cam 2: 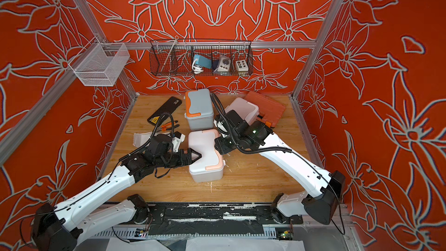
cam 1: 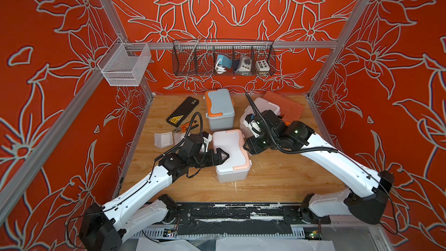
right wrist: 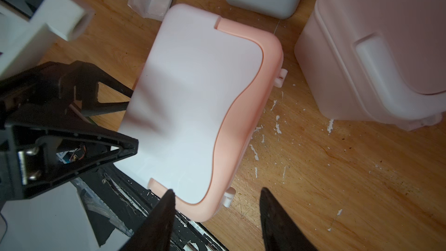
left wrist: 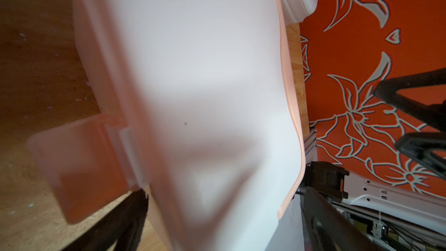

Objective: Open first aid kits and take out gauze
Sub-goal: Close the lid of the first aid kit, then fasten the fastener of the first aid kit.

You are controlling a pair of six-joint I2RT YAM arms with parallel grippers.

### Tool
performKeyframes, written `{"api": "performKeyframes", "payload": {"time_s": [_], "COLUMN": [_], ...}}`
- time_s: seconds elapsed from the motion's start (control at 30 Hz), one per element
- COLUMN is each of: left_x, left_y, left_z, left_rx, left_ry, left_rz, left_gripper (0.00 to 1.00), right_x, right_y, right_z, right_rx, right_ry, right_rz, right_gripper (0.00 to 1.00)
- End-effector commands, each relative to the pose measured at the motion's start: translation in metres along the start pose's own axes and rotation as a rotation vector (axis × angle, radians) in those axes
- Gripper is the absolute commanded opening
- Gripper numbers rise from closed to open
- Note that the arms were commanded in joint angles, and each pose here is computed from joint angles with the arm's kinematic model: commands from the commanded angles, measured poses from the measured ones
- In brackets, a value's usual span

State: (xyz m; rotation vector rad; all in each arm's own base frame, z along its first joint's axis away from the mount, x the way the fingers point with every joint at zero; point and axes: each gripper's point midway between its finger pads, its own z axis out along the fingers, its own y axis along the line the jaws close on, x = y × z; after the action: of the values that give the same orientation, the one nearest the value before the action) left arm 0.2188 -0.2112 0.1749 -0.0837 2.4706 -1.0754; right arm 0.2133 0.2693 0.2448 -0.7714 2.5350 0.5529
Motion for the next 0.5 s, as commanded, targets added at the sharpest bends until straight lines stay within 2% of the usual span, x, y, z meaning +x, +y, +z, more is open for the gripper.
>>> {"api": "performKeyframes", "payload": {"time_s": [0.0,0.17,0.4,0.47], "left_x": [-0.015,-0.026,-0.025,-0.024], "left_y": [0.012,0.038,0.053,0.055], "left_z": [-0.018,-0.036,-0.032,-0.03], "left_rx": [-0.037,-0.027,0.156,0.187], "left_ry": [-0.096,-0.139,-0.128,-0.131], "left_rz": [-0.003,-0.055,-0.149,-0.165], "left_gripper": [0.98,0.98,0.97,0.97], "right_x": [-0.001,-0.007,-0.011,-0.013], "right_y": [0.015,0.037,0.056,0.06], "right_z": [0.007,0.023,0.045,0.051], "right_rx": [-0.072,-0.136,-0.117,-0.117], "right_ry": [0.05,0.1,0.181,0.189], "right_rz": [-0.009,-0.031,-0.094,-0.101], "right_gripper": [0.51,0.38,0.19,0.17]}}
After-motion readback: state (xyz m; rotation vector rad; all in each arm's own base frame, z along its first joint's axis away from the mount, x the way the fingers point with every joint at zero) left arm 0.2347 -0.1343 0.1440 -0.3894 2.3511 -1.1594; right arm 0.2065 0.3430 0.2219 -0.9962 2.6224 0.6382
